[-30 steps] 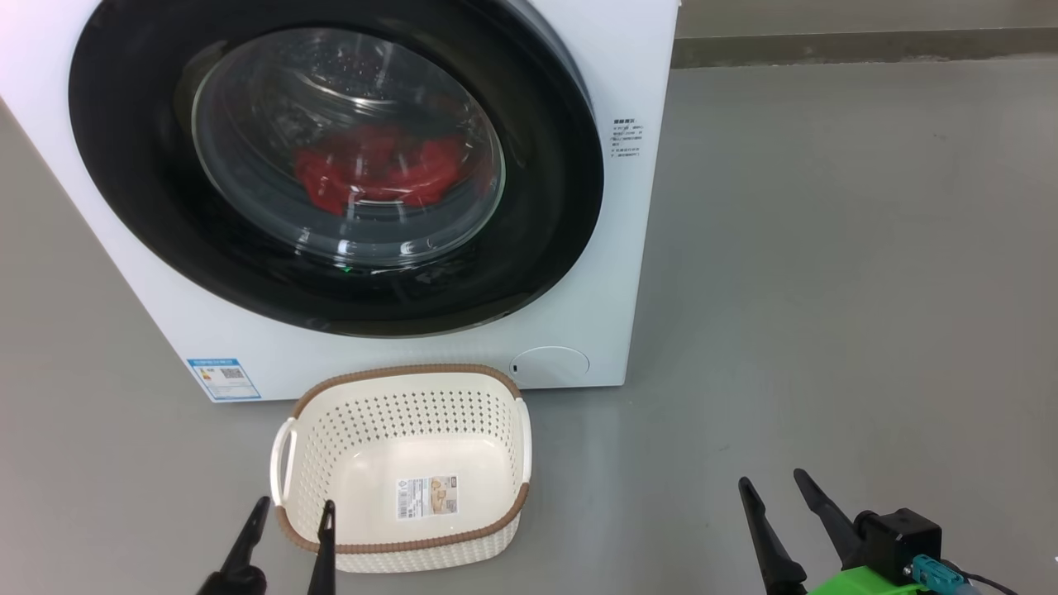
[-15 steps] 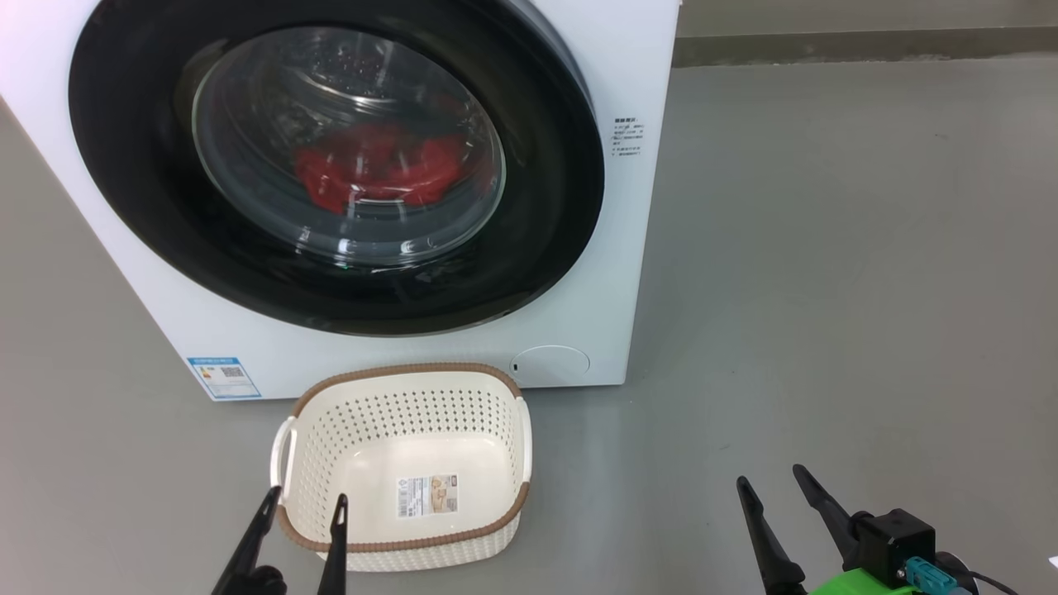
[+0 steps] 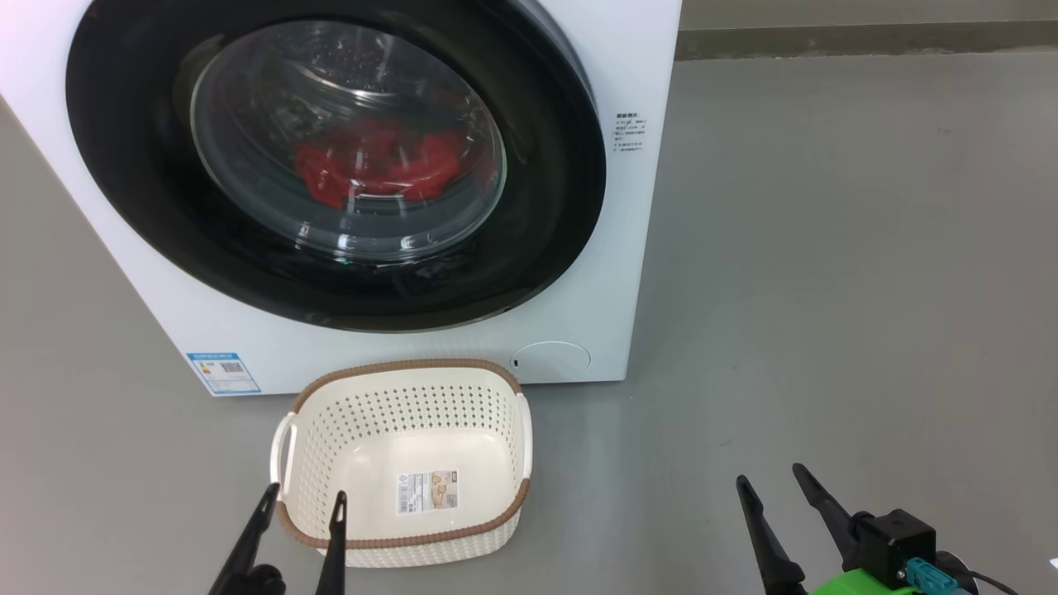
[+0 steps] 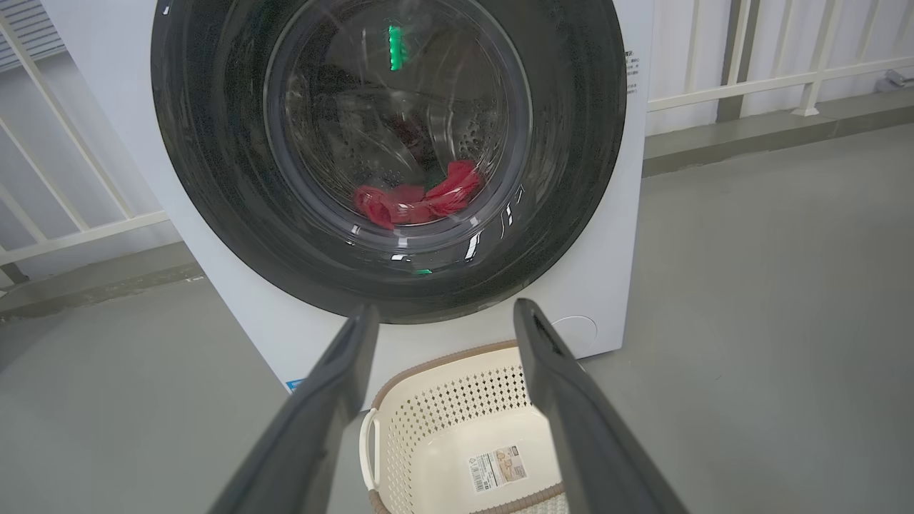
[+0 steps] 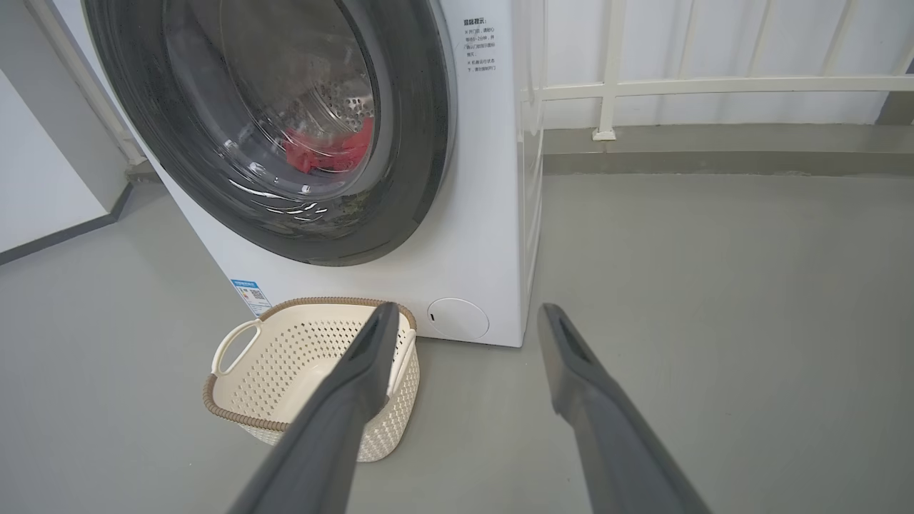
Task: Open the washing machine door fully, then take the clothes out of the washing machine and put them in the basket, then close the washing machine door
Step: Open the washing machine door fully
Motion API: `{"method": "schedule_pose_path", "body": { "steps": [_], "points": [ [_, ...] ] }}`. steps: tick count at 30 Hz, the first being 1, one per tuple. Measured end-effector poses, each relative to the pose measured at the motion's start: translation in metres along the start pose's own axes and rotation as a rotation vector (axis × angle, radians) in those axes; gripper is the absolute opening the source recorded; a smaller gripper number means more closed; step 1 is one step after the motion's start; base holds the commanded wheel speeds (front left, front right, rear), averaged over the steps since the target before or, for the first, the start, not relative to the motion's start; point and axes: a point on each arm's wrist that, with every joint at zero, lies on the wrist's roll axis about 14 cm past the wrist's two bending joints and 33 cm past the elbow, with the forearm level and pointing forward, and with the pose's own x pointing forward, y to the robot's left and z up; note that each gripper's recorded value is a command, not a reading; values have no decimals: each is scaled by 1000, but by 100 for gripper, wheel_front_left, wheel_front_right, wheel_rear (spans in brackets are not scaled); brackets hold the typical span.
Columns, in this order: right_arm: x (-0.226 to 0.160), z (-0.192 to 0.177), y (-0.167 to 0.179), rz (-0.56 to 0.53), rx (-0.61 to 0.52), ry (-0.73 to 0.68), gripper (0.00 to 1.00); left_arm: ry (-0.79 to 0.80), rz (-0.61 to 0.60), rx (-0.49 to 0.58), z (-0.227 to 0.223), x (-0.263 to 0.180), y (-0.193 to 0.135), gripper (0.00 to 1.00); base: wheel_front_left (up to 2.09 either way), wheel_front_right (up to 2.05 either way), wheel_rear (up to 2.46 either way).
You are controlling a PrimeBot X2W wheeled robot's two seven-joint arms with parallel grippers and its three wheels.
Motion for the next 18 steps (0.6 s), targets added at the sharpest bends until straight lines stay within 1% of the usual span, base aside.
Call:
{"method": "schedule_pose_path", "body": {
  "steps": [16, 17, 18],
  "points": [
    [1, -1, 0, 2, 1, 1, 100, -11, 5, -2, 3, 1, 1, 100, 0, 0, 0],
    [2, -1, 1, 3, 1, 1, 94, -12, 6, -2, 4, 1, 1, 100, 0, 0, 0],
    [2, -1, 1, 4, 1, 1, 85, -14, 7, -3, 5, 1, 1, 100, 0, 0, 0]
  ]
}}
